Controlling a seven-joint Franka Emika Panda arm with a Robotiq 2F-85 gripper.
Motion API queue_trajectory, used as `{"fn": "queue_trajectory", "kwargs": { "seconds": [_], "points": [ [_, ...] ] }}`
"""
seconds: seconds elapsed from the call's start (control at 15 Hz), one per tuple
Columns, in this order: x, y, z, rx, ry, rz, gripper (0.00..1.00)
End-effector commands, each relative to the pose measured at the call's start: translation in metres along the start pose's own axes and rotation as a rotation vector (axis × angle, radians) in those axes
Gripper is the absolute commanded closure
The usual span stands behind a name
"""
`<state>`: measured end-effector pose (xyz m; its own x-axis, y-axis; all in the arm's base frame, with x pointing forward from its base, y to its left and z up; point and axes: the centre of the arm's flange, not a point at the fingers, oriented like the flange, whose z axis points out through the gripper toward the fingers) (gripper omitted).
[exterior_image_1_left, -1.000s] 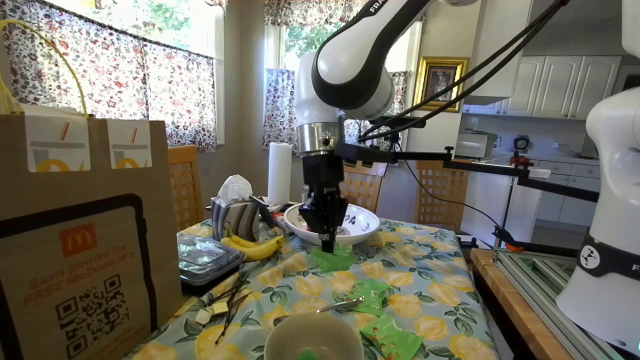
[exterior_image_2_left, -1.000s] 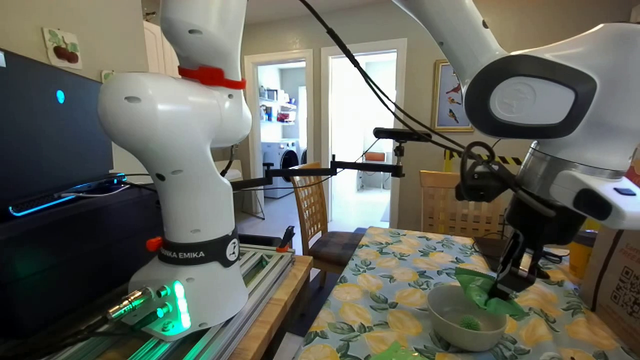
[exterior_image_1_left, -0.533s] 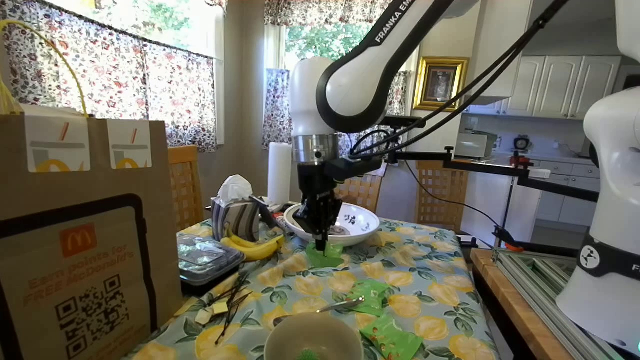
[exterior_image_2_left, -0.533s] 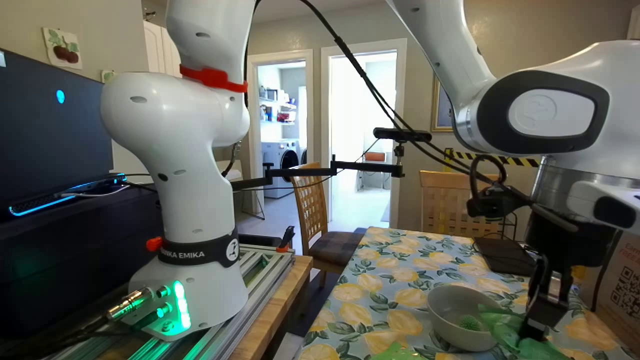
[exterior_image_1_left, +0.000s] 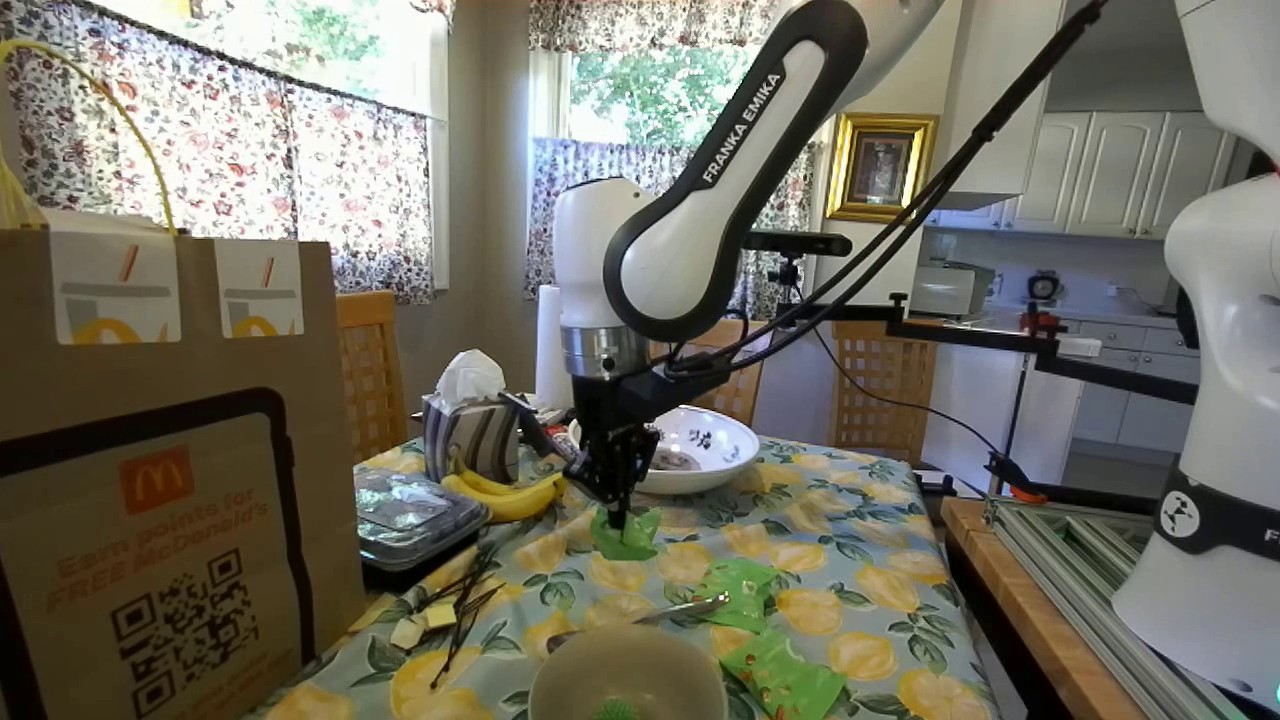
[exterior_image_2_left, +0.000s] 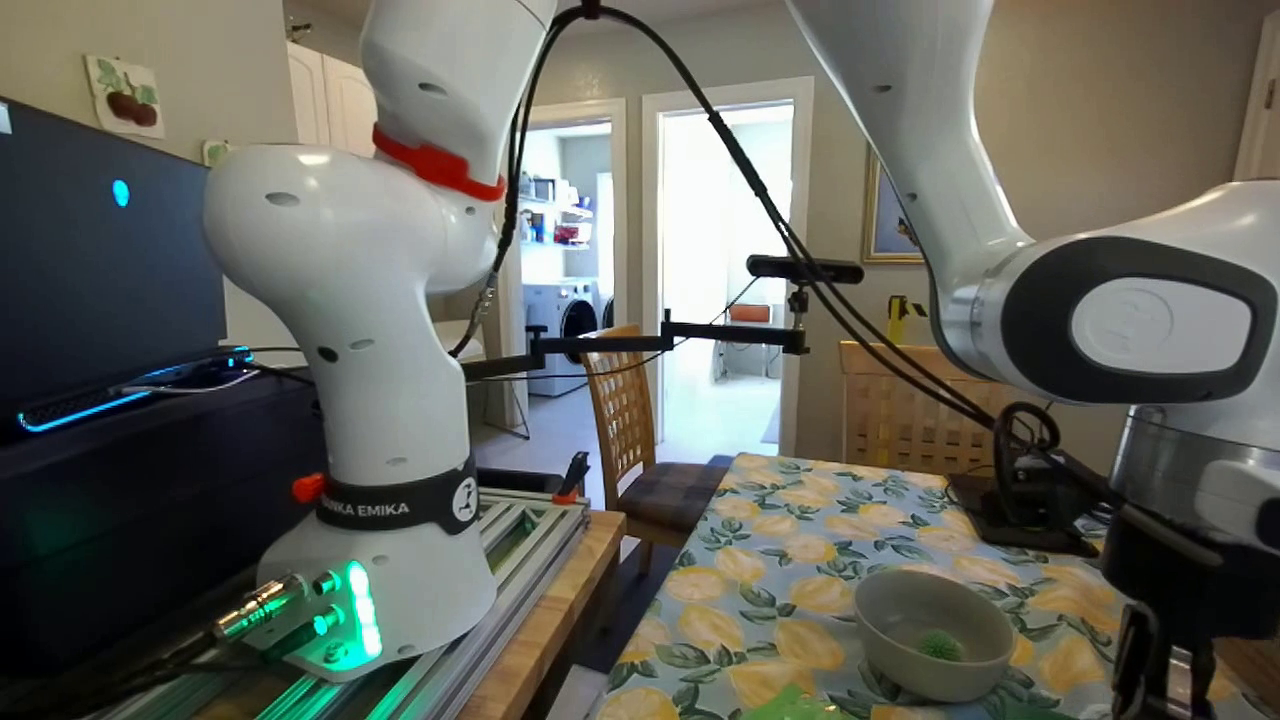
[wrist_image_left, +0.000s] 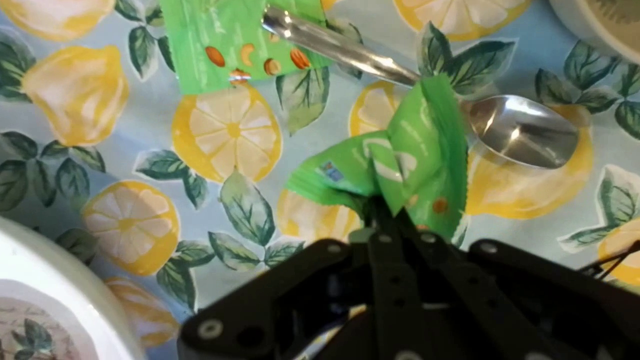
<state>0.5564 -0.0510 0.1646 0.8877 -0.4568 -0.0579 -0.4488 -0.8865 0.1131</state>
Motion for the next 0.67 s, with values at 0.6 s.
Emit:
{"fn": "queue_trajectory", "kwargs": {
  "seconds": [0.6],
  "points": [
    [0.04, -0.009, 0.038, -0.055, 0.055, 0.024, 0.71]
  ]
}}
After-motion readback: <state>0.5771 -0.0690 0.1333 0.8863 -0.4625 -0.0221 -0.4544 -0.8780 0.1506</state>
